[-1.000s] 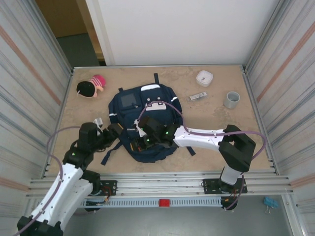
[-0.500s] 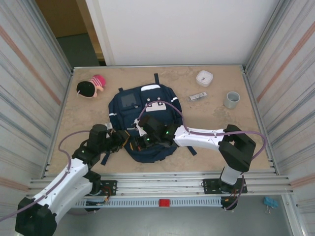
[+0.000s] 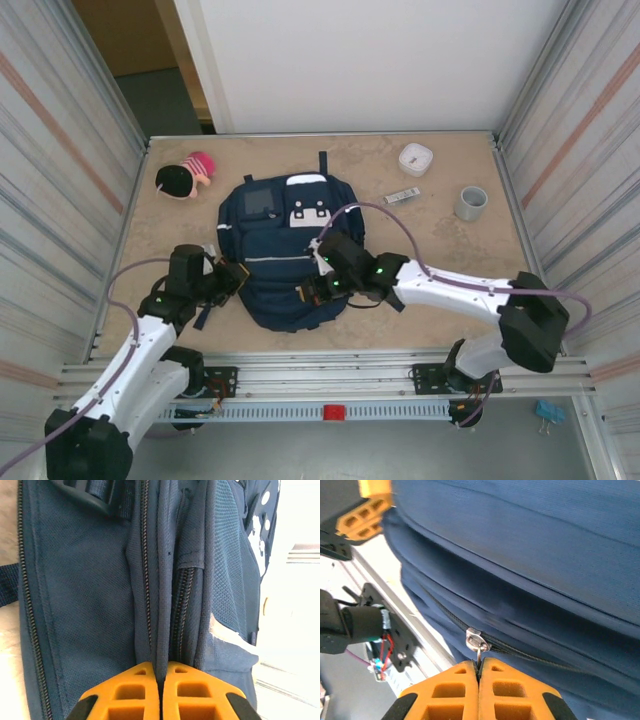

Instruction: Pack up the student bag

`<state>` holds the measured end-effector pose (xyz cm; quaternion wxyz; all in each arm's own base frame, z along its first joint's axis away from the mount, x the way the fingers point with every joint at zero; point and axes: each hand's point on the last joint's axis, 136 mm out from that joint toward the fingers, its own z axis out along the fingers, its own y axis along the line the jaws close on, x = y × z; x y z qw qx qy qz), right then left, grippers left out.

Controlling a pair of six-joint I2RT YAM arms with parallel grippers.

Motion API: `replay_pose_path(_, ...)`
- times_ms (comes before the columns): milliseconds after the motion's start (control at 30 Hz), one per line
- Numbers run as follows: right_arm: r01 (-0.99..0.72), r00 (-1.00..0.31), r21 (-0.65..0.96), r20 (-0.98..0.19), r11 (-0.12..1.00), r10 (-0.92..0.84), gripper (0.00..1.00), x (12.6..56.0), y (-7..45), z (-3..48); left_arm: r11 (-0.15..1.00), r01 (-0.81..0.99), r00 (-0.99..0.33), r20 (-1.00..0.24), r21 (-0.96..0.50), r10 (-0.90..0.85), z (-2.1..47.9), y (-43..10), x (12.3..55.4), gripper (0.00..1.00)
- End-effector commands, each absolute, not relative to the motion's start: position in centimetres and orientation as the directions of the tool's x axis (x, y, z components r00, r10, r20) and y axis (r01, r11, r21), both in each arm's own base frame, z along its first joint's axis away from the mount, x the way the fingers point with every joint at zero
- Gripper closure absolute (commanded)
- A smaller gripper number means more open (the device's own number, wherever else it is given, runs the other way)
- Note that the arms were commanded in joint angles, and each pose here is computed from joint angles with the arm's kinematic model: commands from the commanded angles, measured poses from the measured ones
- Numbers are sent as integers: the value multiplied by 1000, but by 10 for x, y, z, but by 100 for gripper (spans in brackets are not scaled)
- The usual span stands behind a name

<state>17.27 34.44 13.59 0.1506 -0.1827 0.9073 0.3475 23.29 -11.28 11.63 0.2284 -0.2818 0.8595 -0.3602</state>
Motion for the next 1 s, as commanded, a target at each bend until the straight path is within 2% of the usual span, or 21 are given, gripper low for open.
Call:
replay_pose_path(0, -401, -900, 503, -374, 765, -226, 100, 177, 299, 121, 658, -319, -724, -273, -682, -634, 119, -89, 238, 100)
replay_pose_path(133, -365, -909, 517, -378, 775, -176, 100, 187, 279, 119, 666, -317, -709, -298, -675, -639, 126, -79, 242, 100)
replay_pose_path(233, -387, -903, 560, -390, 733, -179, 100, 185, 289, 126, 675, -281, -721, -314, -683, -618, 134, -81, 244, 100)
replay_pose_path(267, -397, -901, 574, -393, 716, -184, 100, 183, 293, 128, 676, -257, -732, -319, -690, -603, 139, -85, 243, 93)
replay_pose_path(333, -420, -893, 596, -407, 684, -194, 100, 181, 303, 134, 677, -171, -753, -348, -716, -558, 153, -95, 240, 67)
replay_pose_path(367, -427, -890, 603, -413, 674, -195, 100, 181, 306, 137, 688, -125, -756, -381, -715, -533, 160, -97, 238, 60)
replay_pose_path(433, -444, -881, 613, -430, 654, -195, 100, 181, 310, 144, 757, 40, -735, -532, -652, -420, 184, -99, 233, 47)
replay_pose_path(533, -458, -872, 615, -453, 642, -188, 100, 183, 311, 151, 859, 278, -624, -761, -430, -179, 222, -95, 224, 42)
replay_pose_path(600, -463, -868, 620, -463, 633, -182, 100, 185, 313, 153, 858, 431, -516, -857, -278, -18, 244, -101, 219, 42)
replay_pose_path(767, -467, -867, 635, -464, 616, -179, 100, 186, 318, 157, 636, 771, -245, -935, -28, 256, 272, -145, 194, 43)
replay_pose_path(967, -472, -862, 631, -476, 615, -174, 100, 186, 318, 160, 316, 932, -18, -846, 180, 533, 233, -195, 173, 48)
